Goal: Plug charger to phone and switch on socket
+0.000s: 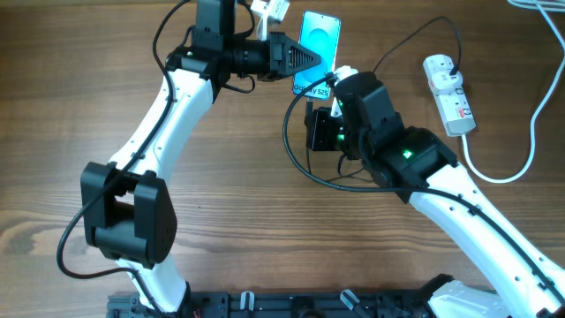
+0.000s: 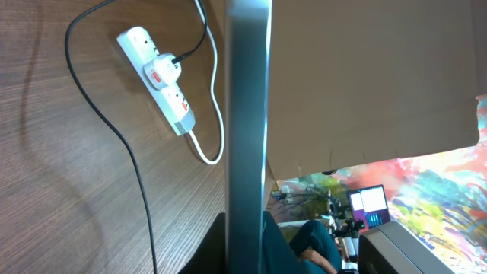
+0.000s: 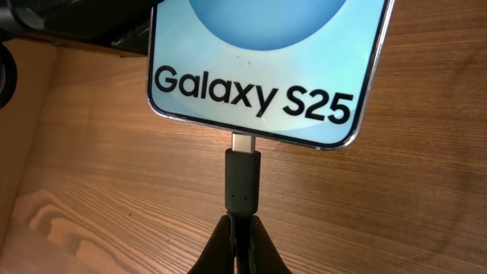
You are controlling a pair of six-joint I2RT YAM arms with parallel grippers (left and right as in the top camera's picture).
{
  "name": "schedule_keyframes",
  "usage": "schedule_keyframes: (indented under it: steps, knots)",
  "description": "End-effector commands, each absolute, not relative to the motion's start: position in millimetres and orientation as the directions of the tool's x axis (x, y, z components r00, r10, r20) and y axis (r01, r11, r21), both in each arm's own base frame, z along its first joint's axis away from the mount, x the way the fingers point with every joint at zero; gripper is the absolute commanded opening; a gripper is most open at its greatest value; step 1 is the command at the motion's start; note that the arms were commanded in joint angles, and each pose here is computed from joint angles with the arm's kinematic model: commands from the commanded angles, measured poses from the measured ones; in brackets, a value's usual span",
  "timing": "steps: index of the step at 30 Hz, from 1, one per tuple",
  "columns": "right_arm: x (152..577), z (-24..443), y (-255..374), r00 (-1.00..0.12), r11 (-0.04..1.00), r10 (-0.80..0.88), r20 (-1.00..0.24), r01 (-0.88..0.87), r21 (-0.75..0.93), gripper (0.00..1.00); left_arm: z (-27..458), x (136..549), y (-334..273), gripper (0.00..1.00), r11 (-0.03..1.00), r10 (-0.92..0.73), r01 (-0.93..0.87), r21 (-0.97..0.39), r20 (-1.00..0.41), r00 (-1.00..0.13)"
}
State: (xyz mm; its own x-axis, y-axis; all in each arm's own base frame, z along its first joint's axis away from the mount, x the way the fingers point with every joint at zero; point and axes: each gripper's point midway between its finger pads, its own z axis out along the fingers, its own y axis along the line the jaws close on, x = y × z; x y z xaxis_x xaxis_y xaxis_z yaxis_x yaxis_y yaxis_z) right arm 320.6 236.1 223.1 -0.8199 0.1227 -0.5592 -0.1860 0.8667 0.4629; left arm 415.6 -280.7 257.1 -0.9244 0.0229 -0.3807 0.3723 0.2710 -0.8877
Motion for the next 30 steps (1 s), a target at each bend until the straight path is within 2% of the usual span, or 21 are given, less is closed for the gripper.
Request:
schedule_keyframes:
  steps: [1,30]
  knots:
    - [326.2,226.5,234.6,-0.802,0.875,0.116,-0.586,-0.196,0.442,0.04,280.4,406.8,-283.3,0.04,0.226,0.041,0.416,-0.881,-0.418,-0.908]
    - [327.6,228.1,235.3,-0.799,0.873,0.126,-0.588,-0.193,0.449,0.04,279.6,406.1,-283.1,0.04,0.229,0.037,0.389,-0.893,-0.391,-0.92]
